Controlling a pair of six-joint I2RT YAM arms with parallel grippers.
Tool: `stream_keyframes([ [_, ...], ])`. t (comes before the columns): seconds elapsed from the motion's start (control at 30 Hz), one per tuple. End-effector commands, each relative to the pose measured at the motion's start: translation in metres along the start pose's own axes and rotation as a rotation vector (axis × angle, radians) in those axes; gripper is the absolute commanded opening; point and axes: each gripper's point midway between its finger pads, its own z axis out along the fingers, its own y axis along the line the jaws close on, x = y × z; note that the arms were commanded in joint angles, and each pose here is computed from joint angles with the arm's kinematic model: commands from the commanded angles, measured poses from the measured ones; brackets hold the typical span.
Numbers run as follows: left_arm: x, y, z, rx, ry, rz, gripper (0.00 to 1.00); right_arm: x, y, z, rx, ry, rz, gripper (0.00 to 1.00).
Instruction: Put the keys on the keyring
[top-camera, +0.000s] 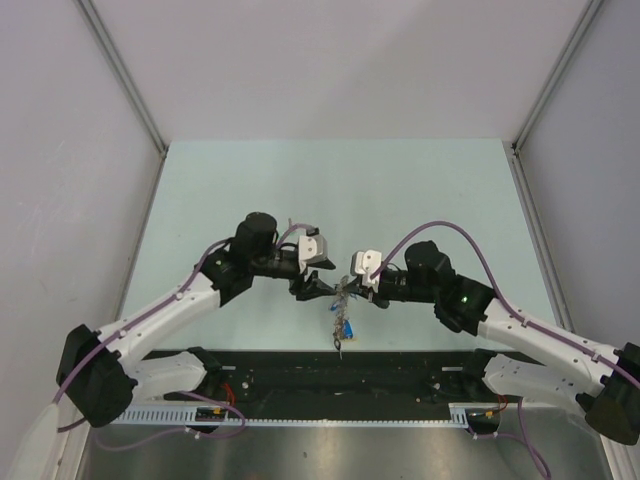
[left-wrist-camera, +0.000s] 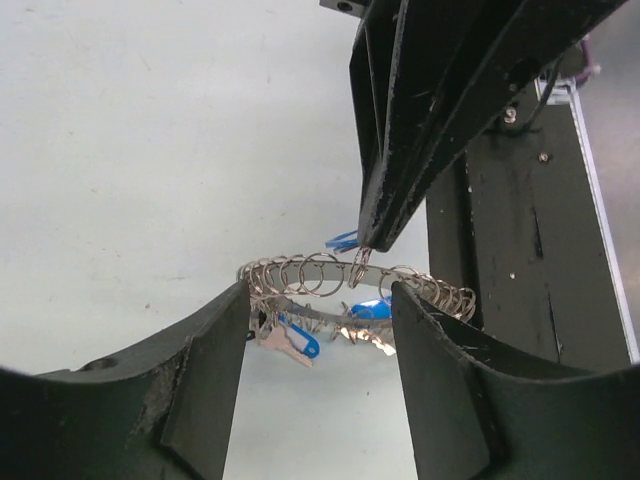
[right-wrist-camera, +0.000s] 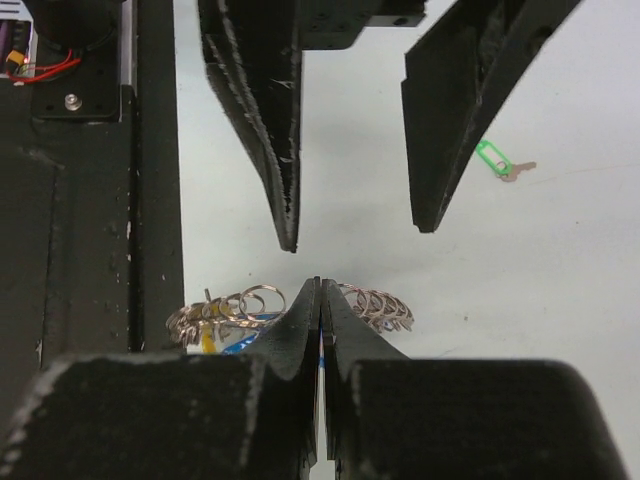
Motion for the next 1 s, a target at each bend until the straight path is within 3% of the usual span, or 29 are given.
stream_keyframes([
  [0.0,0.003,-0.009,0.003,0.144,0.066,0.092,0.60,-0.033,-0.008,-0.004,0.004,-0.074,-0.061,0.00],
  [0.13,0.005,-0.011,0.008,0.213,0.098,0.057,0.50,-0.032,-0.008,-0.004,0.003,-0.069,-0.061,0.00],
  [0.4,0.007,-0.021,0.018,0.286,0.082,0.035,0.42,-0.031,-0.008,-0.003,0.003,-0.063,-0.059,0.00],
  [0.97,0.007,-0.025,0.028,0.318,0.074,0.013,0.30,-0.033,-0.004,-0.001,-0.011,-0.061,-0.058,0.00],
])
